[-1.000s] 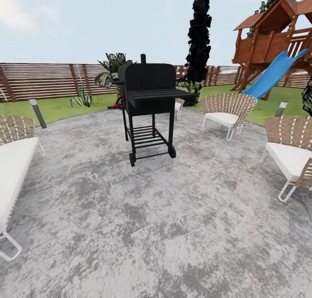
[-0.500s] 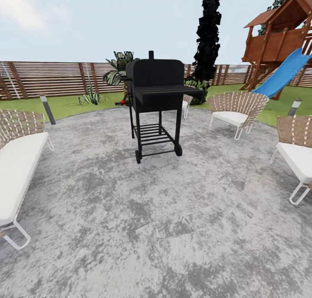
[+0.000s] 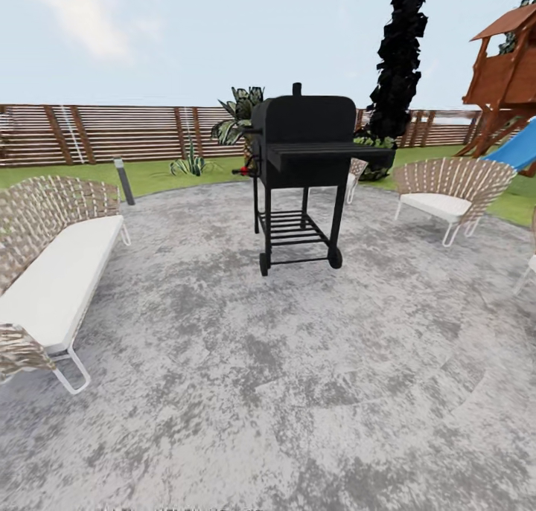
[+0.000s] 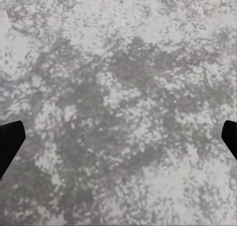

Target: Pick up the pesticide atomizer in the garden and spray insectifuge to fully cover both potted plants in the garden.

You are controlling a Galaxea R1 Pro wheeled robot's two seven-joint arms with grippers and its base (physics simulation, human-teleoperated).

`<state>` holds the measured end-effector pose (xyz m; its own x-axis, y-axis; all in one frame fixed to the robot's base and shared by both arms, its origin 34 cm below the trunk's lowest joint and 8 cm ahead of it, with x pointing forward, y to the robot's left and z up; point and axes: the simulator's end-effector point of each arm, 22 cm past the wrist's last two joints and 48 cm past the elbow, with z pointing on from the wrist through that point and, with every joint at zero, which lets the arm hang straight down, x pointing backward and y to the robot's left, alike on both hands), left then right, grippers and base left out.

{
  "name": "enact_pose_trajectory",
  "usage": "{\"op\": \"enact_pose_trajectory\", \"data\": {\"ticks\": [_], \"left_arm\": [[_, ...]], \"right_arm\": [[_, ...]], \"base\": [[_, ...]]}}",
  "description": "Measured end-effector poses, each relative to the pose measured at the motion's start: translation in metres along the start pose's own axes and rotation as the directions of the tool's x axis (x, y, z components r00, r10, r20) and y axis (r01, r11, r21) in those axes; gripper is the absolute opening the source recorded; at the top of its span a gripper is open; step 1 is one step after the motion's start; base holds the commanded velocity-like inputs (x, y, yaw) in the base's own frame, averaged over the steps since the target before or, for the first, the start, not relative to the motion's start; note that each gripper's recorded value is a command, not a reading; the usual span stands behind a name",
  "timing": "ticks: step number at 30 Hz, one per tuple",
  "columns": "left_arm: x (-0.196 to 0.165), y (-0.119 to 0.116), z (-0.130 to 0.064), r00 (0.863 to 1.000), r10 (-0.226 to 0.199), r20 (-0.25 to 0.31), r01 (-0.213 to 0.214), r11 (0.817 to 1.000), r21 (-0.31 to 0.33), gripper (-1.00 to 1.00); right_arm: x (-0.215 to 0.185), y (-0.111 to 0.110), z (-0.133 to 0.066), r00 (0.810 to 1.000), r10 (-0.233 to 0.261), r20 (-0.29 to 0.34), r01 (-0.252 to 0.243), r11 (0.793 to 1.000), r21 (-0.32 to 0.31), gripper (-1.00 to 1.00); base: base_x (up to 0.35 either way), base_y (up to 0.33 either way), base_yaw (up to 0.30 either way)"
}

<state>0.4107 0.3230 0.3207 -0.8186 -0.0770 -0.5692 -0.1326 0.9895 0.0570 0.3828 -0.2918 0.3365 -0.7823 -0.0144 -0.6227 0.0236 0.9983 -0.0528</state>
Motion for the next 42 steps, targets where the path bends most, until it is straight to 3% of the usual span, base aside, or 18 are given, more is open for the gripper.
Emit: {"op": "enact_pose_trajectory", "data": {"ticks": [42], "left_arm": [[0.068, -0.003, 0.064, 1.000, 0.000, 0.001, 0.000, 1.000, 0.000, 1.00]], "right_arm": [[0.074, 0.005, 0.058, 1.000, -0.001, -0.003, 0.001, 1.000, 0.000, 1.00]], "base": [[0.000, 0.000, 0.276]]}}
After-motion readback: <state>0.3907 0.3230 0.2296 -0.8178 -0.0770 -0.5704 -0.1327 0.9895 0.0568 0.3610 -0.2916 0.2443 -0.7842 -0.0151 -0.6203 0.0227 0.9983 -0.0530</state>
